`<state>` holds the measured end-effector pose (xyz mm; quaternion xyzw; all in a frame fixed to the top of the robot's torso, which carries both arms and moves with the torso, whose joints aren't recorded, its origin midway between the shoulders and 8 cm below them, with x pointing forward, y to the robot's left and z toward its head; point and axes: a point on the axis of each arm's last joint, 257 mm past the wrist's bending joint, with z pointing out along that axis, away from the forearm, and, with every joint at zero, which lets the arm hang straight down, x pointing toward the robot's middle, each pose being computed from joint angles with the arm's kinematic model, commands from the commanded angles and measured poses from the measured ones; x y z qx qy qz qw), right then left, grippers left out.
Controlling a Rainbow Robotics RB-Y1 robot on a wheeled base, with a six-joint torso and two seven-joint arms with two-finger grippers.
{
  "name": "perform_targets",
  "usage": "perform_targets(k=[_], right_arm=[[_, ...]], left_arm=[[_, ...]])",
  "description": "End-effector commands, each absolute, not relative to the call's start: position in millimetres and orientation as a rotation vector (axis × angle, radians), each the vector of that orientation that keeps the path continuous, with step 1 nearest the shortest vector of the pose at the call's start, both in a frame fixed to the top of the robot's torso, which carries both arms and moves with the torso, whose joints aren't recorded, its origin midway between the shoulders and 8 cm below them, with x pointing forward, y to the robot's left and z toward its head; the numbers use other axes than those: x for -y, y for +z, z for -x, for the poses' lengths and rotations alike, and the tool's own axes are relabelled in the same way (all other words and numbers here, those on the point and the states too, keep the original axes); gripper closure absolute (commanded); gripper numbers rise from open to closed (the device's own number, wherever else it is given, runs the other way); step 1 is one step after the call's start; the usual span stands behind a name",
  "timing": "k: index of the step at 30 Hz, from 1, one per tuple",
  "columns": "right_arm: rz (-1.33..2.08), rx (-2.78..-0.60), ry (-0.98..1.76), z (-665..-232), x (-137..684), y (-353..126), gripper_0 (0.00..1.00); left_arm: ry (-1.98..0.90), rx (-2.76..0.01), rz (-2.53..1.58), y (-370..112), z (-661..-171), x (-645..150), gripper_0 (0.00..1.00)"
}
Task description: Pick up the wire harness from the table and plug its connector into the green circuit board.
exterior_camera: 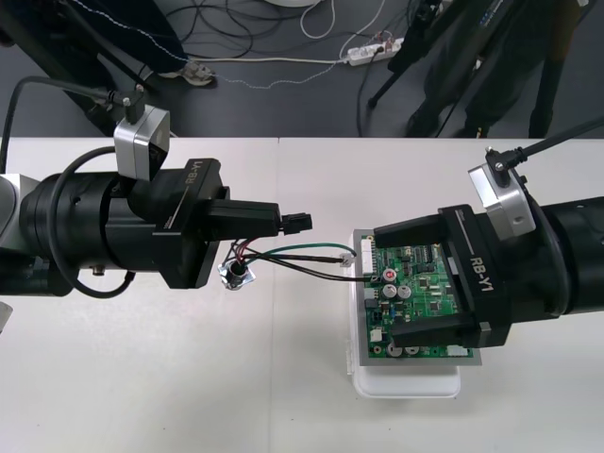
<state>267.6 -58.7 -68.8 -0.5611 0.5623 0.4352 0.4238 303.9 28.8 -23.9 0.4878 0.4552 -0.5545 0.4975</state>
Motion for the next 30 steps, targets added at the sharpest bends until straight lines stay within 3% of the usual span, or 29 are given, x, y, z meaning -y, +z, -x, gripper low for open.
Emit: perform_targets(k=[1,12,30], right_arm=[[1.537,-1.437,0.926,-272,84,-74,0.00],[1.785,-1.582,0.622,-285,144,-107,0.00],[1.834,-1.580,0.122,-359,192,-97,0.00]], left_arm=[[-1.193,-1.056,-1.169,-34,-324,-48,1.00],[-1.155,-1.001,-1.217,-72,-331,-73,1.00],[-1.064,-0.917,-1.283,-137,-340,-71,1.00]])
